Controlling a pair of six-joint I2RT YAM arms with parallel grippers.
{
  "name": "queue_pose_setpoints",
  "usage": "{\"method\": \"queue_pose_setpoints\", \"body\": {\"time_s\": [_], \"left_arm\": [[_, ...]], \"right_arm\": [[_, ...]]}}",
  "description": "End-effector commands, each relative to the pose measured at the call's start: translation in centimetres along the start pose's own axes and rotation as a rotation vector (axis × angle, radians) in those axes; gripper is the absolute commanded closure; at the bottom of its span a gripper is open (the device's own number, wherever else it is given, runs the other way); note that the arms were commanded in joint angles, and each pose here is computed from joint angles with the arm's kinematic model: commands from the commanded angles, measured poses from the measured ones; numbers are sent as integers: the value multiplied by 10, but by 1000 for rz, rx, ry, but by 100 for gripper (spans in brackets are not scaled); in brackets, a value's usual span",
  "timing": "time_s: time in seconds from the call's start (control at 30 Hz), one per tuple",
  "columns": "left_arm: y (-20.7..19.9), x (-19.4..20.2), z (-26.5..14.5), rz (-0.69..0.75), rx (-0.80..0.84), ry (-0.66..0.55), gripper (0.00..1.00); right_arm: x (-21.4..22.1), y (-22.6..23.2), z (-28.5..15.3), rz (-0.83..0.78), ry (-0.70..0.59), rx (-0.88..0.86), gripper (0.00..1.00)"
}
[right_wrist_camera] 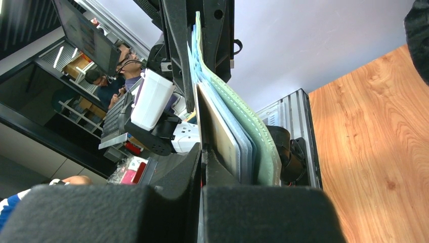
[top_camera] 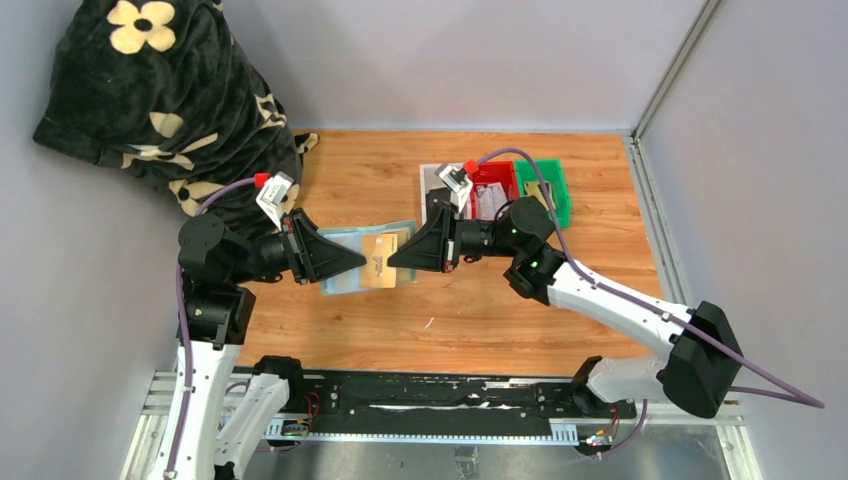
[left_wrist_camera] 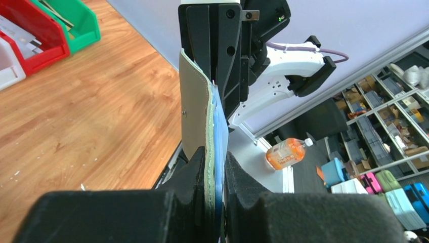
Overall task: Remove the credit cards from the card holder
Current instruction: Remove the credit card from the card holder.
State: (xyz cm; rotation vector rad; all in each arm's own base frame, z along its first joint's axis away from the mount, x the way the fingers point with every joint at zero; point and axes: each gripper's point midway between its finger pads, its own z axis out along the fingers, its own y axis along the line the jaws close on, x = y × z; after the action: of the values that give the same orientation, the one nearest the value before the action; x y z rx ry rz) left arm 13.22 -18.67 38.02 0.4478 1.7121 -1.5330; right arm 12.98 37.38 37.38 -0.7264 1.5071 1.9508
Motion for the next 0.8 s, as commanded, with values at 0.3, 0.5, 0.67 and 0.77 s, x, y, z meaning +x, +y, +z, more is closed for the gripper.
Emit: {"method": "queue_pose_setpoints", "body": {"time_s": [0.3,0.5,0.67,0.77], "left_arm": [[-4,-12,0,72,-15,-63,100],[4,-11,-1,74,-51,-65,100],[7,-12,0,70,-59,-67,100],[6,-12,0,71,-56,-63,100]], "right_arm": [[-5,5,5,44,-41,-70,61],[-11,14,12,44,-50,-120,60],[-14,13,17,37,-45,-122,65],[-14,12,18,32,-41,-116,78]]}}
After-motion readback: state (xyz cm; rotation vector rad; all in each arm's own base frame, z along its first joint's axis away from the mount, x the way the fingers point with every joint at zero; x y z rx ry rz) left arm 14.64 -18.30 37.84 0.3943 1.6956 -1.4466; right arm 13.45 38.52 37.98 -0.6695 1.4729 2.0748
